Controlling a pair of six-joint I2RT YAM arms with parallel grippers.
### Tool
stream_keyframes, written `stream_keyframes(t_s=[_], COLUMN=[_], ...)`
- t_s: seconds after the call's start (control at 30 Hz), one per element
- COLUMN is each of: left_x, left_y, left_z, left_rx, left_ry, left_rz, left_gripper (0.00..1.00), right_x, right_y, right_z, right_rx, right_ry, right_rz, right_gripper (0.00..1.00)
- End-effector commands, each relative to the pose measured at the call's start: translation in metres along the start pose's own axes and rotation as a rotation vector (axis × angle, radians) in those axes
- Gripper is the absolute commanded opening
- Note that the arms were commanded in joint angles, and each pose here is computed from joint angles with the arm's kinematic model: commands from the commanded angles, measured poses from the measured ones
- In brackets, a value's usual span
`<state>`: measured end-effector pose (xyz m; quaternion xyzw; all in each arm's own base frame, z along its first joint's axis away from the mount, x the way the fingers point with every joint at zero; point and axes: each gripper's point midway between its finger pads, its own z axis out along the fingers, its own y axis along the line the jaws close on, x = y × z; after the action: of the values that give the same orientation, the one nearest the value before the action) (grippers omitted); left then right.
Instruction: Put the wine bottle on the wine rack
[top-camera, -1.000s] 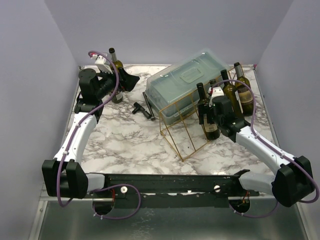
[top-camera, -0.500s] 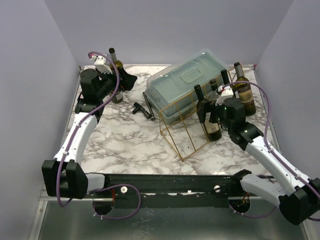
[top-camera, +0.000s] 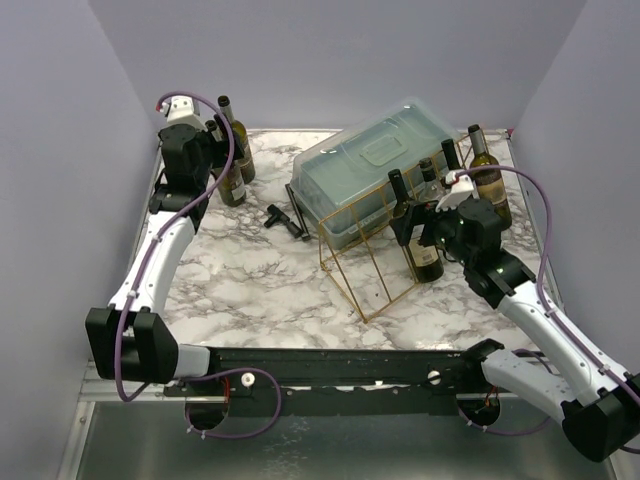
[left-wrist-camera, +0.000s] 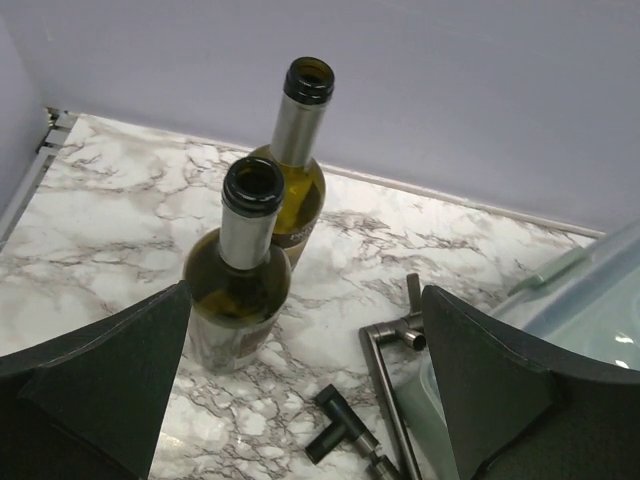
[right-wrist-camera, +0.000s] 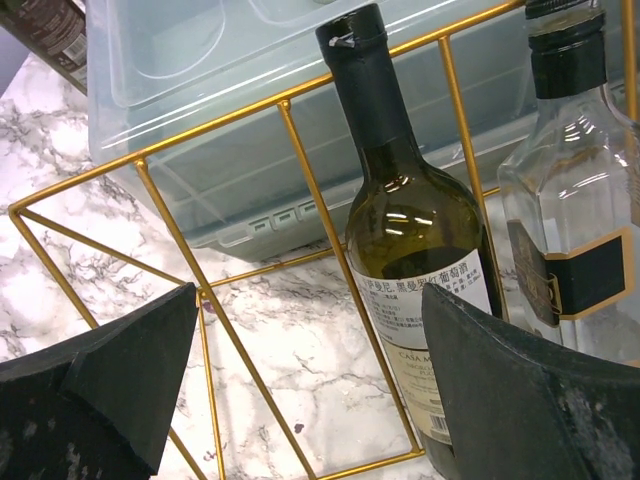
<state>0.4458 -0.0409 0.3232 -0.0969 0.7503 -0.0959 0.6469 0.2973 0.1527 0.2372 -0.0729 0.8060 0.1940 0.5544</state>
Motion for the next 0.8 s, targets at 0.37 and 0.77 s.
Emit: stream_keyframes(t_s=[0.37, 0.77], left_x=[0.012, 0.027], left_y=[0.043, 0.044], left_z=[0.077, 0.088], left_rx=[-0.208, -0.184], left_ry=[0.043, 0.086], left_rz=[0.17, 0.233], left_gripper=[0.99, 0.42], right_x=[0.011, 0.006], right_y=[0.007, 0.021], right_z=[-0.003, -0.004], right_rx=[-0.05, -0.101], right_ry=[0.012, 0.029], right_rz=[-0.018, 0.051], right_gripper=[0.97, 0.97])
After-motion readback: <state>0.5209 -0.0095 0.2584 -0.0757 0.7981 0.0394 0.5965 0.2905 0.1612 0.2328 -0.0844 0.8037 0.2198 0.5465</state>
